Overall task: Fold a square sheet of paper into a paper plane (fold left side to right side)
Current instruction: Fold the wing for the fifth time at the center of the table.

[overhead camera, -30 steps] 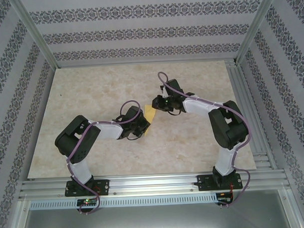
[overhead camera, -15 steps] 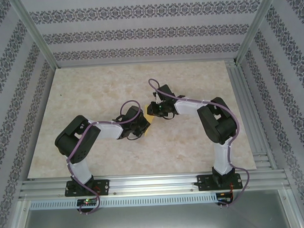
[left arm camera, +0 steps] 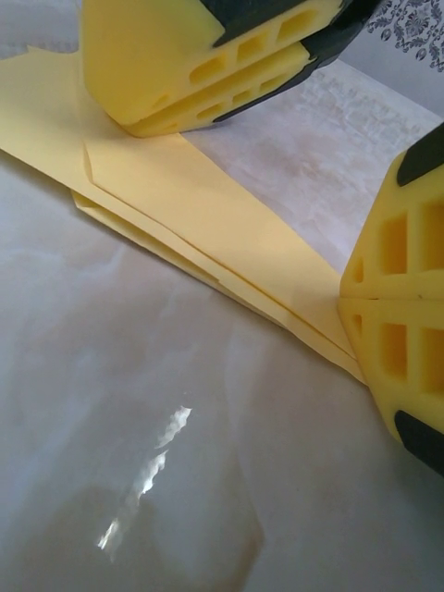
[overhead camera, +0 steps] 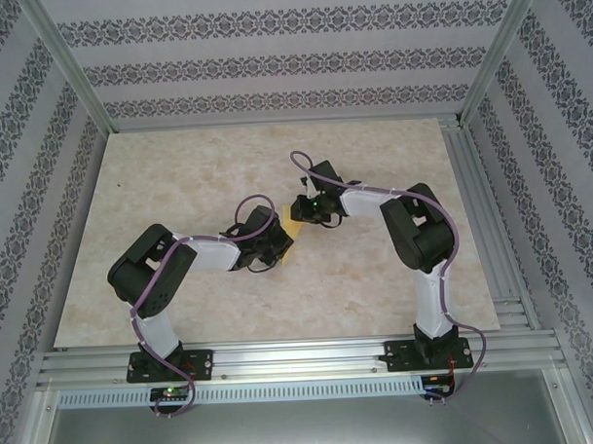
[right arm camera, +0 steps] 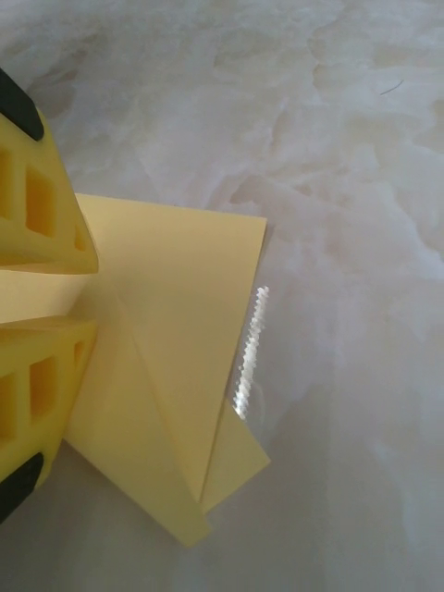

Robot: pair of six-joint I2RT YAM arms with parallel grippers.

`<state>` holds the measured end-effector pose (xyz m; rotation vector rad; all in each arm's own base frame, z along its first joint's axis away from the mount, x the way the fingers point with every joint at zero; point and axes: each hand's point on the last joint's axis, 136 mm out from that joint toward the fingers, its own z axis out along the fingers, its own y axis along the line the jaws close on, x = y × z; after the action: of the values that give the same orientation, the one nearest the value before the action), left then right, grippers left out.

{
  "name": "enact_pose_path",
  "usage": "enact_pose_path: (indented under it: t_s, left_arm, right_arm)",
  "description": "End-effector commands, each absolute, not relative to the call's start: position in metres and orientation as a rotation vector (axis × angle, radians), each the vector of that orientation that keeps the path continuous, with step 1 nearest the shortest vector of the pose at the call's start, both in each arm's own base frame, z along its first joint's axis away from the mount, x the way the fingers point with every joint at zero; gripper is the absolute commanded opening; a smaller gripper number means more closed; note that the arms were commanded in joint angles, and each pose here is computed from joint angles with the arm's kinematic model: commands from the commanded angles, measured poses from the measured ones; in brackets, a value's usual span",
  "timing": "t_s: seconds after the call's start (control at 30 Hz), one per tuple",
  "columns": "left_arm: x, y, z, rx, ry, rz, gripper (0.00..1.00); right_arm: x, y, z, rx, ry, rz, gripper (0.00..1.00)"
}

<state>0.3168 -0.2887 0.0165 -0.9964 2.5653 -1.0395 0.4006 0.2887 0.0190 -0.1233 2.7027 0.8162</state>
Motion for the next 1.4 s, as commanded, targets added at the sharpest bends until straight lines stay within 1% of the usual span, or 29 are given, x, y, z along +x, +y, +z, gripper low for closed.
enact_pose_path:
  t_s: [0.0,0.43,0.83,1.0,1.17,1.3,1.37]
  left_arm:
    - [0.275,-0.262,-0.036,-1.063,2.758,-0.779,0.00]
    - [0.274,-0.264,-0.036,-1.058,2.759,-0.785,0.00]
    - [0.272,-0.267,-0.037,-1.055,2.758,-0.800,0.00]
    - [0.271,-0.268,-0.037,-1.054,2.759,-0.805,0.00]
    - [0.271,-0.271,-0.035,-1.047,2.754,-0.824,0.00]
    - [0.281,-0.283,-0.020,-0.985,2.727,-0.894,0.00]
    - [0.289,-0.289,-0.008,-0.929,2.716,-0.921,0.00]
  right_arm:
    - [0.426,0.265,0.010,-0.092,2.684,0.703,0.21]
    - [0.452,0.239,0.003,-0.038,2.705,0.621,0.22]
    - [0.477,0.215,0.004,0.041,2.698,0.609,0.22]
    - [0.482,0.211,0.013,0.056,2.685,0.623,0.22]
    - [0.487,0.204,0.035,0.056,2.644,0.624,0.23]
    - [0.479,0.198,0.060,0.036,2.615,0.596,0.24]
    - [0.472,0.192,0.069,0.041,2.608,0.573,0.26]
